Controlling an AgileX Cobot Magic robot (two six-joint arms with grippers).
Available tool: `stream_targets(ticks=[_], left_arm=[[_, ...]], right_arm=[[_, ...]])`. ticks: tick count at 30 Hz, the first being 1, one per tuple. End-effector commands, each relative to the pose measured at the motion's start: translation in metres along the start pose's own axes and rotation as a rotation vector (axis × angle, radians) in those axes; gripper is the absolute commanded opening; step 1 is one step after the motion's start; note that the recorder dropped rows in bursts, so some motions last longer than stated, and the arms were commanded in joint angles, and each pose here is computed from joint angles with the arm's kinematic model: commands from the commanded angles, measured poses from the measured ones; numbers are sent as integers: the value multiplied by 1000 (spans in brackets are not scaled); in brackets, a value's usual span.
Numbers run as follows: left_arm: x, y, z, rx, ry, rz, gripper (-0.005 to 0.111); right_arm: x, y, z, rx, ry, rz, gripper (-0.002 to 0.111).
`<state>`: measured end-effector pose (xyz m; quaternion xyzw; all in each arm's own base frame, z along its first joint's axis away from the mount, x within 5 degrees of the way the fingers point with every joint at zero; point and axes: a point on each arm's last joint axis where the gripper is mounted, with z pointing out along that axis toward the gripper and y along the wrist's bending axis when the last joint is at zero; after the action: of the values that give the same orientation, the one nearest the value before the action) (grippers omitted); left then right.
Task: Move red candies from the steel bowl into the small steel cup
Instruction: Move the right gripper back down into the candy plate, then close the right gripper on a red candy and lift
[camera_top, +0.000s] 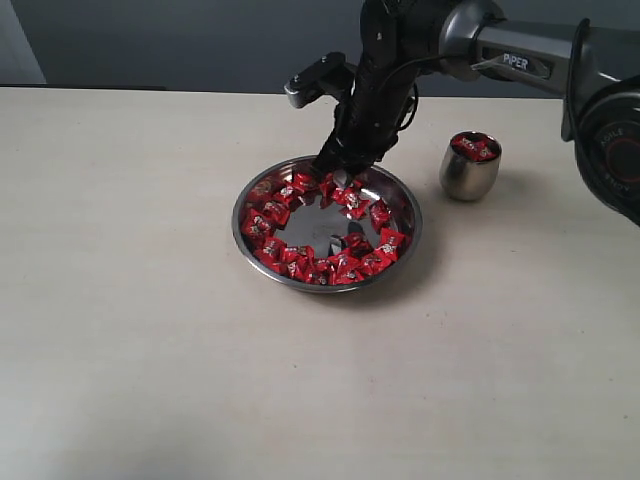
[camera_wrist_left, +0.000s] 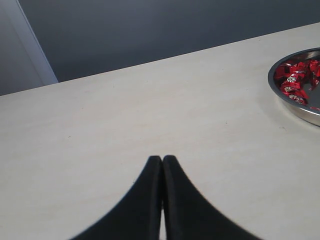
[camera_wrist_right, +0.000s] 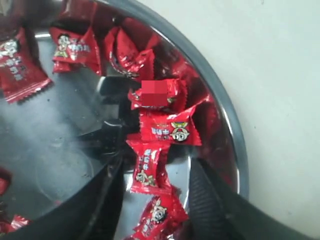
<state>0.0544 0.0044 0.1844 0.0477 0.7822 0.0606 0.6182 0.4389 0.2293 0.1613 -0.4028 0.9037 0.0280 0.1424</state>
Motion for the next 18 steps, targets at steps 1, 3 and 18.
stream_targets(ticks=[1,3,18], left_arm=[[-1,0,0,-1,-12,-3,0],[-1,0,0,-1,-12,-3,0],[-1,0,0,-1,-12,-3,0]], right_arm=[[3,-1,12,3,22,-2,42],[5,0,19,-1,34,0,42],[7,0,24,-8,53,17,42]])
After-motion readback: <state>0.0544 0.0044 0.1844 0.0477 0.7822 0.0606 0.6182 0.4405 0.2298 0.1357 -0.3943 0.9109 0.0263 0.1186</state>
